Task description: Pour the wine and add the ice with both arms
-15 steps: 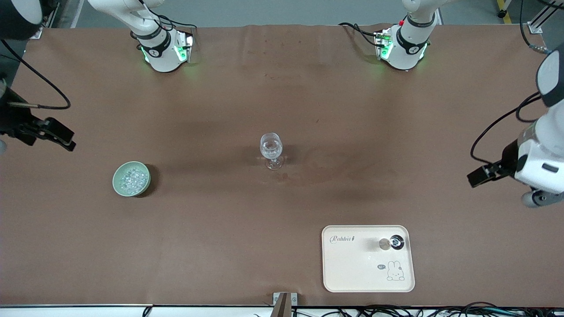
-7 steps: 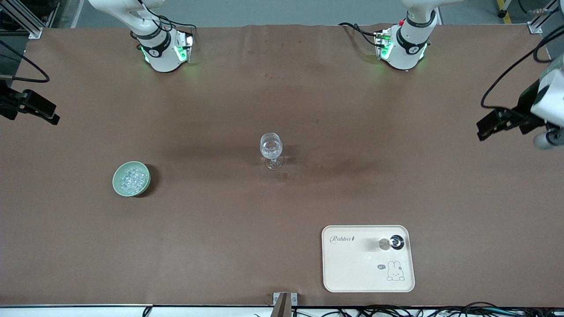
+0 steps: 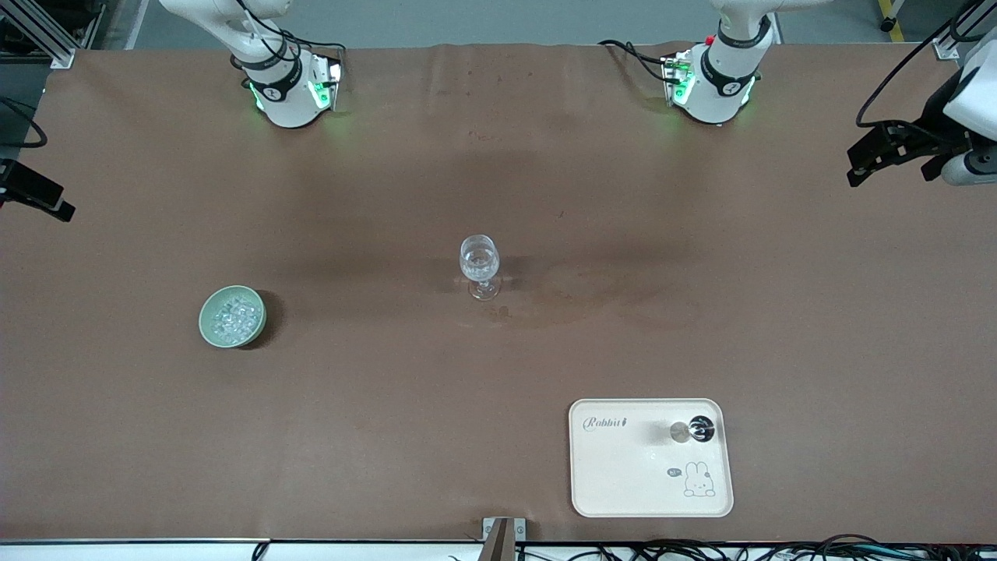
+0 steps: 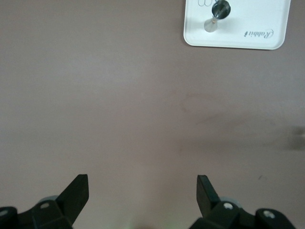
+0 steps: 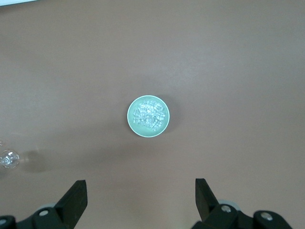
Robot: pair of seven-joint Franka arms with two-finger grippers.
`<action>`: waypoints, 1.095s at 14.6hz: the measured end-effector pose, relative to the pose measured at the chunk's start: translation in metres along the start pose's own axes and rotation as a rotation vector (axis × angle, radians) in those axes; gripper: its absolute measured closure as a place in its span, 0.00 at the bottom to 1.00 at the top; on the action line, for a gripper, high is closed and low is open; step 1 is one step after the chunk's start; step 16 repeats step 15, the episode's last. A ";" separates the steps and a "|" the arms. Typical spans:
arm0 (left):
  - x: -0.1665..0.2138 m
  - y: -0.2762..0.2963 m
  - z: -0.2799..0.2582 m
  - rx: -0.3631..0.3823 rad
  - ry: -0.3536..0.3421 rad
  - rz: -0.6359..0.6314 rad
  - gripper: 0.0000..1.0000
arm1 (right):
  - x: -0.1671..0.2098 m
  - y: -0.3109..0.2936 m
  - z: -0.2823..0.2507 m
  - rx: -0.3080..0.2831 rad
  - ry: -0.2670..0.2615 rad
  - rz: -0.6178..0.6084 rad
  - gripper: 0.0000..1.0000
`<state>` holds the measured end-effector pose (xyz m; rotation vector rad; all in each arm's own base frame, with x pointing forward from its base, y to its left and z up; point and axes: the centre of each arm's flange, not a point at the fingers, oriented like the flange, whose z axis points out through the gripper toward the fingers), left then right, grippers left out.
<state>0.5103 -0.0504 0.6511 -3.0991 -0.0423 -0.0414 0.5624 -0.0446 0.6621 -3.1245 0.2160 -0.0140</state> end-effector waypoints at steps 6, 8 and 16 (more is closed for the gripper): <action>-0.010 0.022 -0.009 -0.001 0.016 0.043 0.00 | -0.005 -0.022 0.019 -0.001 -0.039 -0.072 0.00; -0.008 0.019 -0.008 -0.001 0.015 0.037 0.00 | -0.012 -0.022 0.018 -0.001 -0.032 -0.085 0.00; -0.005 0.017 -0.006 -0.002 0.011 0.035 0.00 | -0.037 -0.020 0.016 0.000 0.003 -0.090 0.00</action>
